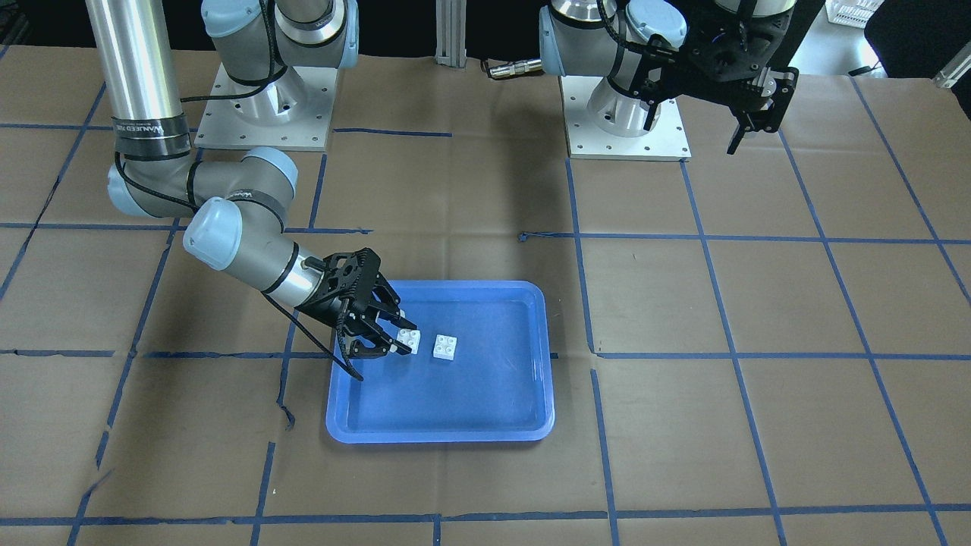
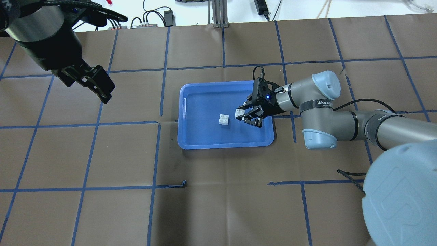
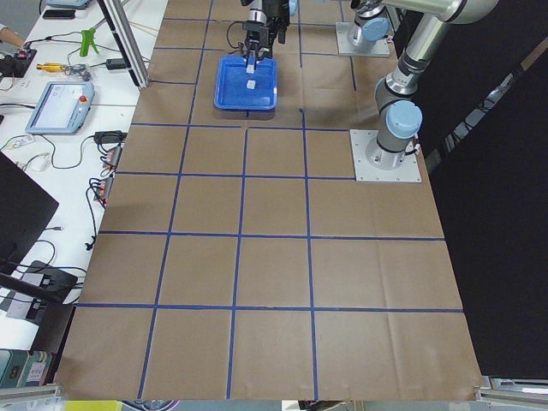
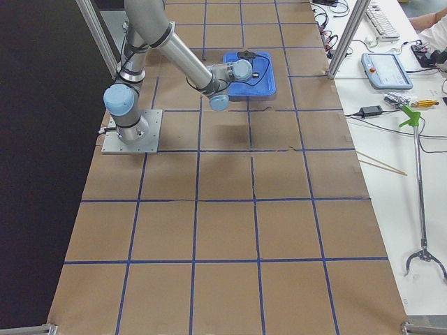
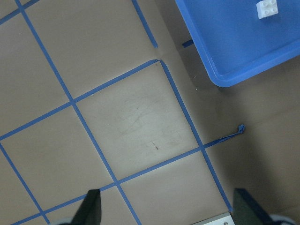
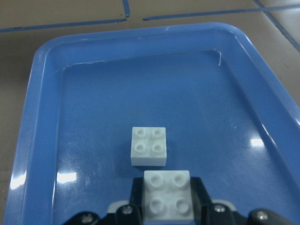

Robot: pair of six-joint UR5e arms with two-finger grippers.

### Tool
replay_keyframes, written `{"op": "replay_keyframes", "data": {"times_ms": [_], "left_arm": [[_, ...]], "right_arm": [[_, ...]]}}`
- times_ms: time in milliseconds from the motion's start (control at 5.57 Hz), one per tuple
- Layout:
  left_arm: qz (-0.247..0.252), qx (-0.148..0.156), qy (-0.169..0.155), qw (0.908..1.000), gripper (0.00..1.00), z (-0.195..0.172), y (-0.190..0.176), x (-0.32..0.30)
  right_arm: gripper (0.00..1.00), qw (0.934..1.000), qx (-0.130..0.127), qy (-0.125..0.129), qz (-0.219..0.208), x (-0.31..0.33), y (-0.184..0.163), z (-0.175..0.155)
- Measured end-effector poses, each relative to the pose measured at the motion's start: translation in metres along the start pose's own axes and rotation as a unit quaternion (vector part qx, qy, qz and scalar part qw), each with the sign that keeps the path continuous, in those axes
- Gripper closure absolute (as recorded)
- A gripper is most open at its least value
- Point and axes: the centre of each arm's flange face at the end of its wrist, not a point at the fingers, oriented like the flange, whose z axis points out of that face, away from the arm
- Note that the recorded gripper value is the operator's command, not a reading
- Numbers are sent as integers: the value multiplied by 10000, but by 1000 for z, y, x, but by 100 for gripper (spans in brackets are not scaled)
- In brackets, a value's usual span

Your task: Assemble white blocks and place on blue tray

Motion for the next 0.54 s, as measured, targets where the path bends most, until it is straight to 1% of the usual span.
{"op": "replay_keyframes", "data": {"times_ms": [179, 538], "left_arm": [[-2, 2, 5, 10000, 1, 0, 0, 0], [-1, 2, 3, 10000, 1, 0, 0, 0]], "right_arm": [[80, 10000, -30, -21, 30, -1, 3, 8], [80, 9999, -77, -71, -63, -6, 2, 25]]}}
